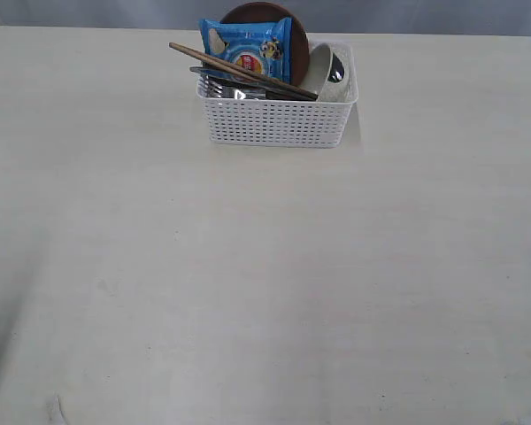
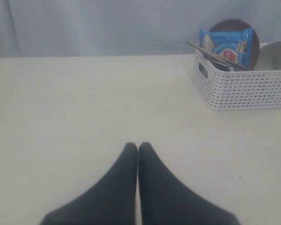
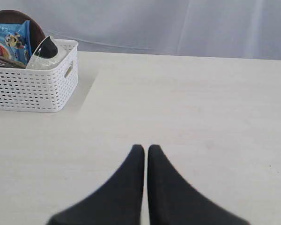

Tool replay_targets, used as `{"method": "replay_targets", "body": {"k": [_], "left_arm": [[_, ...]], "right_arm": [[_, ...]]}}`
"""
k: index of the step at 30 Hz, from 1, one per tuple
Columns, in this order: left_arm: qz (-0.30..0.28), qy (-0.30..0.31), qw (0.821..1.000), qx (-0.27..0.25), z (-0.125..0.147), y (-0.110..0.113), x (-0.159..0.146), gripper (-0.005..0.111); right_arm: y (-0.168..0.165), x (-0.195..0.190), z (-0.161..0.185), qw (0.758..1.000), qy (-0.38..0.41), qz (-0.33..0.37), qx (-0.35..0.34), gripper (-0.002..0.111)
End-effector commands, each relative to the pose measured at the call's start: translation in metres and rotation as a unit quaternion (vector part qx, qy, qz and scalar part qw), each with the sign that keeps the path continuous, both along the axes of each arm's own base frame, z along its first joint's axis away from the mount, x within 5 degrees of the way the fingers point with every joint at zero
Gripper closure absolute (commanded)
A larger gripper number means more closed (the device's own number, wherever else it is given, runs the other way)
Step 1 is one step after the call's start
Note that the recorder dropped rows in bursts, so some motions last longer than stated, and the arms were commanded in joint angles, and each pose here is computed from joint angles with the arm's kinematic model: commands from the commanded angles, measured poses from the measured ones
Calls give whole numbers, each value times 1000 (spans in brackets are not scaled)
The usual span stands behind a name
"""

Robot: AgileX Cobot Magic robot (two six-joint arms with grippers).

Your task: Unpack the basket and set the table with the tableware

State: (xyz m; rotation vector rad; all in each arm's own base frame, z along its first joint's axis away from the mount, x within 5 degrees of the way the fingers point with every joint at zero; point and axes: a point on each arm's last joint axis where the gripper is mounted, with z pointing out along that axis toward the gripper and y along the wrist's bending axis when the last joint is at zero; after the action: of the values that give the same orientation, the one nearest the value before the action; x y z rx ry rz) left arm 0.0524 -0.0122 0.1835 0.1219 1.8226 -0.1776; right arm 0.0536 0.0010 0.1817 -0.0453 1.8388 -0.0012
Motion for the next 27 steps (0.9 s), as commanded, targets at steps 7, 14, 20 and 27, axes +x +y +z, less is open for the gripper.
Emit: {"method": "replay_targets", "body": {"k": [7, 14, 20, 27], "left_arm": [[-4, -1, 1000, 0, -1, 0, 0, 107], [-4, -1, 1000, 0, -1, 0, 0, 107], [-4, -1, 1000, 0, -1, 0, 0, 107], [-4, -1, 1000, 0, -1, 0, 0, 107]], "right_arm": [[0, 0, 3, 1000, -21, 1, -8, 105], [0, 3, 26, 989, -145, 3, -4, 105], [1, 2, 35, 981, -195, 4, -2, 105], [1, -1, 49, 963, -271, 6, 0, 105]]}}
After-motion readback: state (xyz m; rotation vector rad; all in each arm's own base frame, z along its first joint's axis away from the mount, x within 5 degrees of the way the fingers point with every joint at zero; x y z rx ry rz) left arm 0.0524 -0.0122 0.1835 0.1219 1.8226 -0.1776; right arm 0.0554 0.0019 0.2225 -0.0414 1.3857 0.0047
